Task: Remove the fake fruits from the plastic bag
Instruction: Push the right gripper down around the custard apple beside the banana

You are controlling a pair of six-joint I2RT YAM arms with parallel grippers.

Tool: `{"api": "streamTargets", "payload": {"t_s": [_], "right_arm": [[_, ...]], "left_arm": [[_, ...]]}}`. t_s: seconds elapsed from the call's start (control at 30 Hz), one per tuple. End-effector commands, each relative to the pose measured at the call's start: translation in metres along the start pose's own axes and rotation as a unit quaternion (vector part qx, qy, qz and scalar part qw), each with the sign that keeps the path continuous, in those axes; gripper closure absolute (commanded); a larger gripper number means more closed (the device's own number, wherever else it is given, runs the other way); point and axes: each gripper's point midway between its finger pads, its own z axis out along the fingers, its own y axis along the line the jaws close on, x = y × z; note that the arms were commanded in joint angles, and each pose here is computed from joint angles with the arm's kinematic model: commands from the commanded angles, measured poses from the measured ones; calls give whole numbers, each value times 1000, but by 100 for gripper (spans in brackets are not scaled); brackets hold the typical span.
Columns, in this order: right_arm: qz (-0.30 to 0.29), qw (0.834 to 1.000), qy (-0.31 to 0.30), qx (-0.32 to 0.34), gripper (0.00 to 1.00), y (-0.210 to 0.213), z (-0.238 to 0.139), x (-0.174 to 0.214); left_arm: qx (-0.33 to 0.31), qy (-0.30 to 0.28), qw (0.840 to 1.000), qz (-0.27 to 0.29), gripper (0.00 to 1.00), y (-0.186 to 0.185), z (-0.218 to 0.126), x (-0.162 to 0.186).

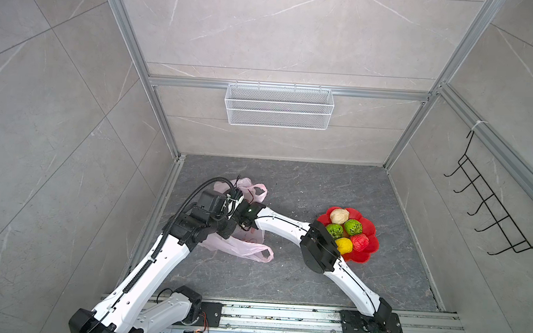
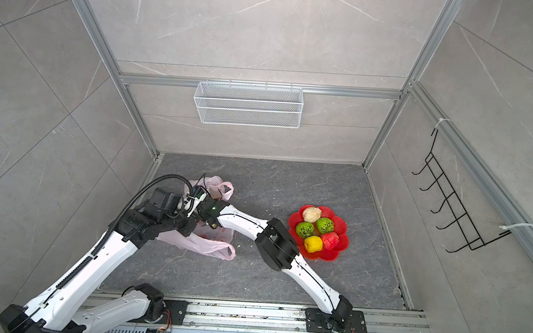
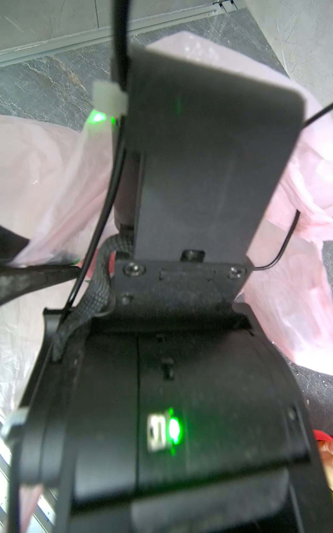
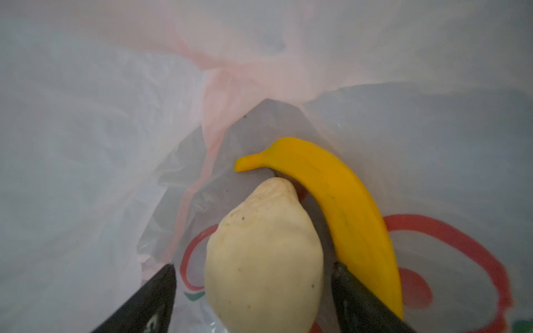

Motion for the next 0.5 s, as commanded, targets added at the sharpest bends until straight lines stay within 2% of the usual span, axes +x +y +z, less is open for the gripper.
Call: {"api": "streamTargets", "payload": {"t_s": [0.0, 0.23, 0.47], "right_arm": [[6, 999, 27, 31, 17, -18, 14, 19], [6, 999, 29, 35, 26, -22, 12, 20], [6, 1000, 2, 12, 33, -19, -20, 3]], "left_arm": [[32, -16, 999, 18, 100, -11, -2, -6], [26, -19, 999, 18, 100, -10, -2, -6], [1, -14, 999, 32, 100, -2, -4, 4]]}}
